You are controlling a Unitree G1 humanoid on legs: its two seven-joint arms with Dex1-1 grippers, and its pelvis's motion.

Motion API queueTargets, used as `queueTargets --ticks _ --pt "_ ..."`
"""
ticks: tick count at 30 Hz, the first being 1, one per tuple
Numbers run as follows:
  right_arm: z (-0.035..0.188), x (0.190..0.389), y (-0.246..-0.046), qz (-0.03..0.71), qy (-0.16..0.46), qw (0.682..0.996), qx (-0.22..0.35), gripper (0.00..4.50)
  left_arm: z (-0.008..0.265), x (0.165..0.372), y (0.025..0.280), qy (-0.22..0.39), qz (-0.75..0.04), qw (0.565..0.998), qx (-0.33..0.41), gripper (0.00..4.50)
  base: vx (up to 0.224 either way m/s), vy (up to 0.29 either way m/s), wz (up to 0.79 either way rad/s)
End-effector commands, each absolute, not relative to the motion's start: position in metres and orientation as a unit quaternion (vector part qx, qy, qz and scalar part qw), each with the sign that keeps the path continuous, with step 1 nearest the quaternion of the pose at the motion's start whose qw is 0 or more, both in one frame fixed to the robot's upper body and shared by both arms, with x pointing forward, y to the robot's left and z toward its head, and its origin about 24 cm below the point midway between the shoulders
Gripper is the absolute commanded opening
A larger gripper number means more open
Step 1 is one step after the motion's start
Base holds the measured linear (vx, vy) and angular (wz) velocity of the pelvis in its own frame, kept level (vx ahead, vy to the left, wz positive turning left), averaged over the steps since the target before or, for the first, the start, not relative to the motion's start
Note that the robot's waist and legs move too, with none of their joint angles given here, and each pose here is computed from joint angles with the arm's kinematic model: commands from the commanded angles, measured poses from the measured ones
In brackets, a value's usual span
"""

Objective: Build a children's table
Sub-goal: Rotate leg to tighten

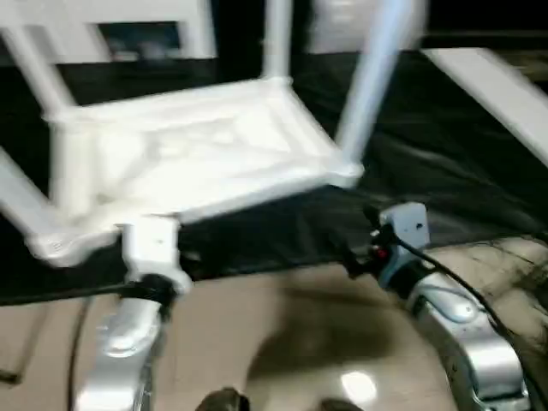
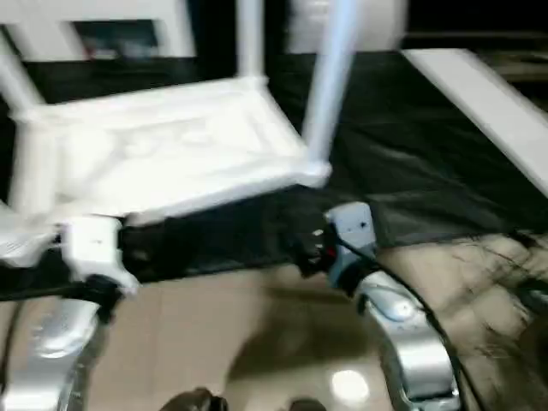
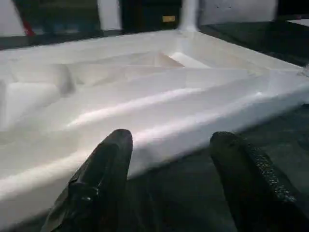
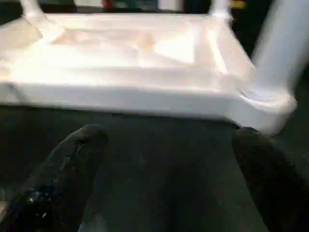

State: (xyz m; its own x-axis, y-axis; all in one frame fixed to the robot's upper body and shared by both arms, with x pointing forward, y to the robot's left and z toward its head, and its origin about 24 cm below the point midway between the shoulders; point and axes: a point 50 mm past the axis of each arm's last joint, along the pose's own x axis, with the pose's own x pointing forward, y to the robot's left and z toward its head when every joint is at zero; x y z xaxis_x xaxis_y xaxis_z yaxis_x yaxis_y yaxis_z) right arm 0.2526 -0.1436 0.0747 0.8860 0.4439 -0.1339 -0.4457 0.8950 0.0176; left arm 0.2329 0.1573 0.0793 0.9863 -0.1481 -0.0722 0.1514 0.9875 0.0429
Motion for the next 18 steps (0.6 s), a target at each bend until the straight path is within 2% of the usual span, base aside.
queueTargets --ticks 1,8,12,17,18 --pt "0.0792 0.2555 -0.1415 0.23 0.054 0.972 -0.011 4.5 0.0799 0.232 0.1595 0.036 -0.073 0.996 0.037 2.96 0.208 0.026 0.18" --pt "0.0802 0.258 -0.1393 0.243 0.047 0.969 -0.016 4.5 0.0802 0.2339 0.1549 0.036 -0.084 0.995 0.044 2.96 0.18 0.029 0.11" --pt "0.0804 0.2587 -0.139 0.244 0.045 0.969 -0.015 4.5 0.0806 0.2343 0.1551 0.035 -0.08 0.995 0.041 2.96 0.105 -0.111 -0.02" --pt "0.0809 0.2574 -0.1384 0.266 0.041 0.963 -0.015 4.5 0.0836 0.2302 0.1555 0.018 -0.09 0.996 0.01 2.96 0.13 0.03 -0.05" --pt "0.0822 0.2562 -0.1378 0.278 0.035 0.96 -0.012 4.5 0.0858 0.2274 0.1548 0.008 -0.103 0.995 -0.004 3.15 0.133 0.103 -0.05"
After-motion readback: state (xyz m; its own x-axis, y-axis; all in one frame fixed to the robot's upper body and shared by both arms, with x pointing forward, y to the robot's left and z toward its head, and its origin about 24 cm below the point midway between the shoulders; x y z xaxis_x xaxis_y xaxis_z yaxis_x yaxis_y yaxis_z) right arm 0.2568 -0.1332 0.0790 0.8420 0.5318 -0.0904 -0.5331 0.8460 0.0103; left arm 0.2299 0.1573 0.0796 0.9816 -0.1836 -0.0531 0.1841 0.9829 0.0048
